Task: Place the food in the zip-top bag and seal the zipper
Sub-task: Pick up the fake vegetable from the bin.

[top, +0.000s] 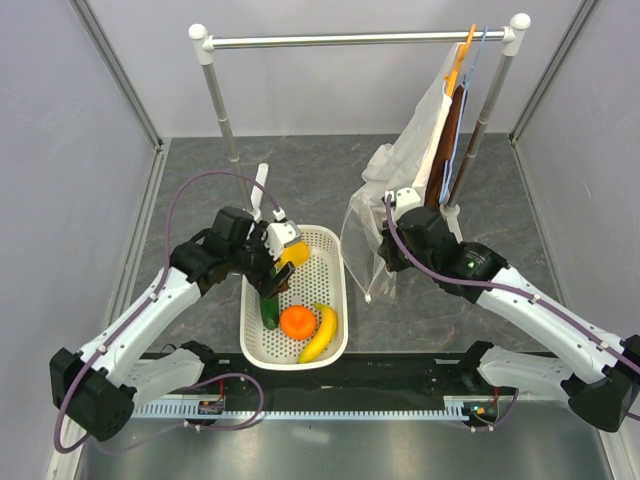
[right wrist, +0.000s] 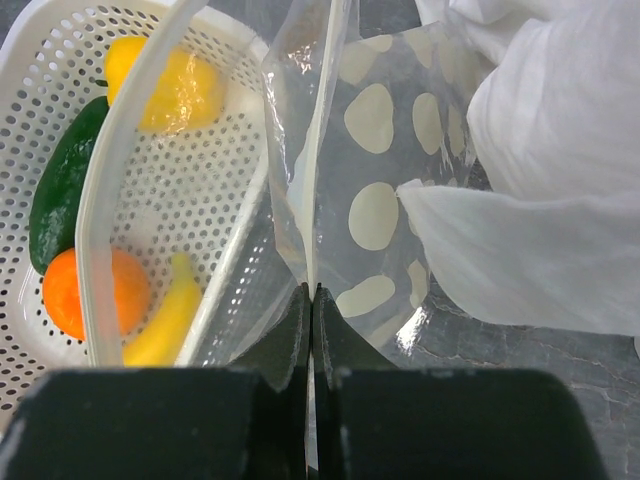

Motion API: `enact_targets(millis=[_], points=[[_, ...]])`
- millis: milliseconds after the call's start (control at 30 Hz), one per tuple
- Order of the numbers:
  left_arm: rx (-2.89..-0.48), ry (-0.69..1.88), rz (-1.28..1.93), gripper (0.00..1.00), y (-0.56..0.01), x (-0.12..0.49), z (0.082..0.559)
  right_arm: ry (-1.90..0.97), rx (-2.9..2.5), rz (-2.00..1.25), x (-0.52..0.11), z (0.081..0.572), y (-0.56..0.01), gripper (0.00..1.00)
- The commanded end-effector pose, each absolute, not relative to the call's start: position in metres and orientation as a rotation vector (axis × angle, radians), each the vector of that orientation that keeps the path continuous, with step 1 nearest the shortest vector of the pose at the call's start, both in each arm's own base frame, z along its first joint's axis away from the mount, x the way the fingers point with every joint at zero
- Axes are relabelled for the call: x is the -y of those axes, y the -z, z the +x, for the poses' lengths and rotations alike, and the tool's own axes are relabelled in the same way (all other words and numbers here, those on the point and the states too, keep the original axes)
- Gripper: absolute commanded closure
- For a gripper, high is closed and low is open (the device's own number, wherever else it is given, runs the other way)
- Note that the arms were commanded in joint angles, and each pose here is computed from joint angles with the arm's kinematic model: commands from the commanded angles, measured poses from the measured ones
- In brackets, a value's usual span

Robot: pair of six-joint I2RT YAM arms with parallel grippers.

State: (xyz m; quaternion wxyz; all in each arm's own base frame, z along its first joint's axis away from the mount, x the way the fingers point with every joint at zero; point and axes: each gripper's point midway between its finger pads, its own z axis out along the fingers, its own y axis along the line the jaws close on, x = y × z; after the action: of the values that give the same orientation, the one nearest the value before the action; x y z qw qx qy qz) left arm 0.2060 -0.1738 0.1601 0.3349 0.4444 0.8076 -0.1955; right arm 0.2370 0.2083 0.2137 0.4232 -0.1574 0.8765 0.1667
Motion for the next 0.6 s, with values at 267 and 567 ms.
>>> enact_targets(millis=[267, 567], points=[[-1.662, 0.327, 1.586, 0.05, -0.152, 0.206, 0.283, -0.469, -2.180, -0.363, -0.216, 0.241, -0.221, 1.00], [-1.642, 0.326, 1.691, 0.05, -0.113, 0.214, 0.300, -0.474, -2.197, -0.328, -0.209, 0.243, -0.219, 1.00]])
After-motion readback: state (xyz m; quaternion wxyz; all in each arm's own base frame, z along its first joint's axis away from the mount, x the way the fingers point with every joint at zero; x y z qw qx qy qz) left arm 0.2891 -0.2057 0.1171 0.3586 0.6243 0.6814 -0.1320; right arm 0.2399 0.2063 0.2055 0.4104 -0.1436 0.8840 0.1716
